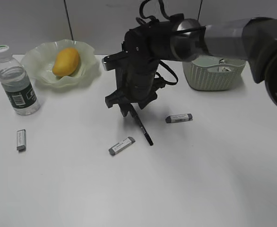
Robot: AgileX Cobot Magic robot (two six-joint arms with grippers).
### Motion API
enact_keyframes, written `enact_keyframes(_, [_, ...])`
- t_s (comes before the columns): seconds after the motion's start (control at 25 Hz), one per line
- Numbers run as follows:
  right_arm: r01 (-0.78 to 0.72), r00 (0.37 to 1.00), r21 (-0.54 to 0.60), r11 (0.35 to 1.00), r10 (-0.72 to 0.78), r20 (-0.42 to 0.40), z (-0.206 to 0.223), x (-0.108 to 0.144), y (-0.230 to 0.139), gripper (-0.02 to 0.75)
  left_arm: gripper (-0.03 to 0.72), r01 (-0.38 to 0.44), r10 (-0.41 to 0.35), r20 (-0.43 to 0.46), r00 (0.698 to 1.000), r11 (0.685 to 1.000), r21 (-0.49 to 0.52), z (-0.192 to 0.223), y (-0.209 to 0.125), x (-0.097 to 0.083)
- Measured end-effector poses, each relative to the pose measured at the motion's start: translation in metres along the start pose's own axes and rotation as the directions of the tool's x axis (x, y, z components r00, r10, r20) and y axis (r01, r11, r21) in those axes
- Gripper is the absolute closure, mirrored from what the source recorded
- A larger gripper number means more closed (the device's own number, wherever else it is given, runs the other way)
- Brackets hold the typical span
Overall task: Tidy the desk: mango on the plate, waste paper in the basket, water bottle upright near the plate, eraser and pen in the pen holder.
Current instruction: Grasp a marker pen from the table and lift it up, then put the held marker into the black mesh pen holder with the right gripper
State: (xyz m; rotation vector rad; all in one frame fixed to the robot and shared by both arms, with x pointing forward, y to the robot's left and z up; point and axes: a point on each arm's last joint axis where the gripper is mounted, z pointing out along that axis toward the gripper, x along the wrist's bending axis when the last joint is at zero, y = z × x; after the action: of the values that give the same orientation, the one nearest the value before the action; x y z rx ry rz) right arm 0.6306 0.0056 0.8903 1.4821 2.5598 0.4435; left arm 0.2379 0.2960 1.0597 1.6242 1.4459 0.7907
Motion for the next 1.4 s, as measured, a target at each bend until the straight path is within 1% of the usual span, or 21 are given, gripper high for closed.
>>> enact_keyframes(0.2, [0.0, 1.0, 0.004, 1.0, 0.0, 0.017, 0.011, -0.007, 0.001, 0.295, 0.221, 0.0, 0.0, 0.0, 1.0, 1.0, 0.0, 0.0, 0.0, 0.0])
enact_keyframes(0.36, [0.006, 1.0, -0.001, 1.0, -0.006, 0.022, 0.014, -0.007, 0.001, 0.335, 0.222, 0.0, 0.0, 0.0, 1.0, 1.0, 0.0, 0.0, 0.0, 0.0])
enact_keyframes(0.6, [0.004, 1.0, -0.003, 1.0, -0.004, 0.022, 0.021, -0.008, 0.001, 0.368, 0.222, 0.0, 0.0, 0.0, 1.0, 1.0, 0.0, 0.0, 0.0, 0.0])
enact_keyframes(0.68, [0.002, 1.0, -0.002, 1.0, -0.002, 0.022, 0.022, -0.008, 0.001, 0.401, 0.222, 0.0, 0.0, -0.001, 1.0, 1.0, 0.0, 0.0, 0.0, 0.0])
enact_keyframes(0.92, [-0.002, 1.0, -0.003, 1.0, 0.002, 0.018, 0.022, -0.008, 0.001, 0.576, 0.222, 0.0, 0.0, -0.001, 1.0, 1.0, 0.0, 0.0, 0.0, 0.0])
enact_keyframes(0.96, [-0.001, 1.0, -0.003, 1.0, 0.001, 0.019, 0.022, -0.008, 0.002, 0.593, 0.222, 0.0, 0.0, -0.001, 1.0, 1.0, 0.0, 0.0, 0.0, 0.0])
enact_keyframes(1.08, [0.009, 1.0, 0.012, 1.0, -0.009, 0.023, 0.018, -0.008, 0.005, 0.598, 0.222, 0.0, 0.0, -0.001, 1.0, 1.0, 0.0, 0.0, 0.0, 0.0])
enact_keyframes(1.16, [0.019, 1.0, 0.001, 1.0, -0.019, 0.022, 0.013, -0.007, 0.009, 0.598, 0.222, 0.0, 0.0, -0.001, 1.0, 1.0, 0.0, 0.0, 0.0, 0.0])
enact_keyframes(1.32, [0.041, 0.999, -0.063, 0.997, -0.041, -0.001, -0.014, -0.005, 0.023, 0.598, 0.222, 0.0, 0.0, -0.001, 1.0, 1.0, 0.0, 0.0, 0.0, 0.0])
enact_keyframes(1.4, [0.048, 0.999, -0.133, 0.99, -0.049, -0.011, -0.04, -0.003, 0.032, 0.598, 0.222, 0.0, 0.0, -0.001, 1.0, 1.0, 0.0, 0.0, 0.0, 0.0])
